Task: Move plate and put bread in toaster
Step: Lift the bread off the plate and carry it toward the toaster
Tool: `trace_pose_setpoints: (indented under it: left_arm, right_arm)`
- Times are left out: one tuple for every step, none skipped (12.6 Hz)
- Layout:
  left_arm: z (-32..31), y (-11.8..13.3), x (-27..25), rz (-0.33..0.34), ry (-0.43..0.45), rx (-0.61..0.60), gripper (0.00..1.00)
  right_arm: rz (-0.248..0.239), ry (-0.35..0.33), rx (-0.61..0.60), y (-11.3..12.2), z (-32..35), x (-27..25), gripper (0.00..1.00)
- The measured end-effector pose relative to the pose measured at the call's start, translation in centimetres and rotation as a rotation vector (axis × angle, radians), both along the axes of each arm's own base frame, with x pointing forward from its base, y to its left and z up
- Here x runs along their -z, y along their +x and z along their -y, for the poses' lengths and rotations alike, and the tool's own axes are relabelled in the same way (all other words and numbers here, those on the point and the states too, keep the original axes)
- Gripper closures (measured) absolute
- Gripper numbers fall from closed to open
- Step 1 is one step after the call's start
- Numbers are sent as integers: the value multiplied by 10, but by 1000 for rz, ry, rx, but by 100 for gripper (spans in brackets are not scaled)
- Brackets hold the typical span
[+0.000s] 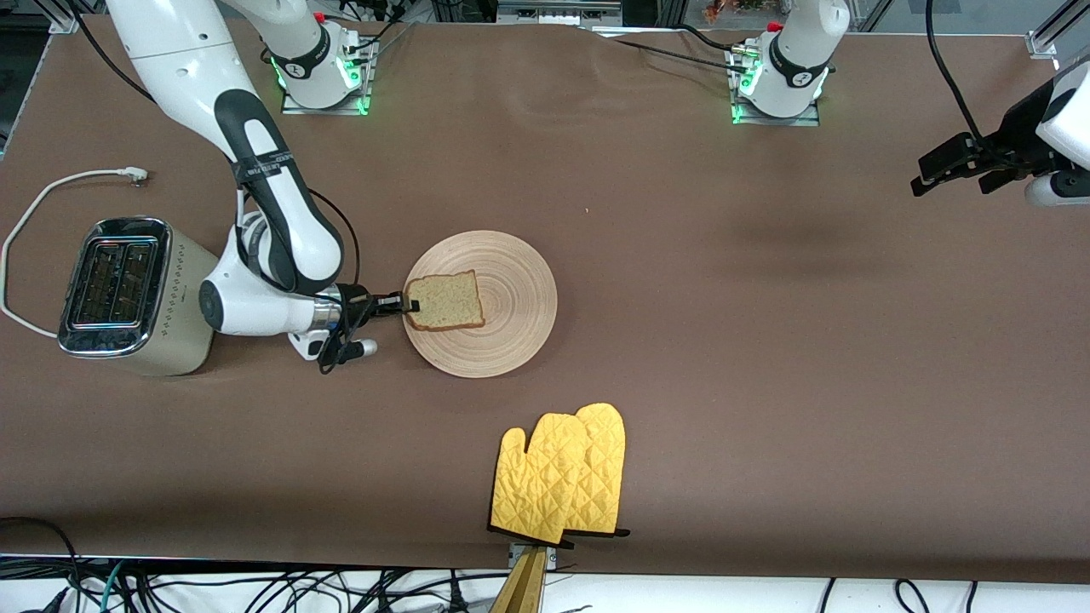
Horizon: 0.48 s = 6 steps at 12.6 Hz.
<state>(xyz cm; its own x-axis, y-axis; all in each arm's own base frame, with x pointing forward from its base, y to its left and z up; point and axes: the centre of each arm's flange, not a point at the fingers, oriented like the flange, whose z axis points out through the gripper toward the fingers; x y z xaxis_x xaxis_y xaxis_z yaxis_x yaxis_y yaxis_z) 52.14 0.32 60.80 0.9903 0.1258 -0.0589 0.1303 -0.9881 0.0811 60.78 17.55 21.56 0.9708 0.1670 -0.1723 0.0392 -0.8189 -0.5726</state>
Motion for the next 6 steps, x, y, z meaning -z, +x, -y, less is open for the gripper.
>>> trace_pose_setpoints:
  left_arm:
    - [-1, 3, -1, 3, 0, -4, 0]
    - [-2, 7, 0, 3, 0, -6, 0]
    - [-2, 9, 1, 1, 0, -7, 0]
    - [-2, 10, 2, -1, 0, -8, 0]
    - [-2, 11, 2, -1, 1, -9, 0]
    - [-3, 12, 2, -1, 1, -10, 0]
  right_arm:
    - [-1, -22, -9, 4, 4, -16, 93]
    - [1, -67, -39, 9, 6, -34, 93]
    - [4, -120, -73, 15, 7, -55, 93]
    - [6, -171, -101, 21, 9, -73, 93]
    - [7, -223, -125, 27, 15, -91, 93]
    - [6, -277, -149, 34, 26, -111, 93]
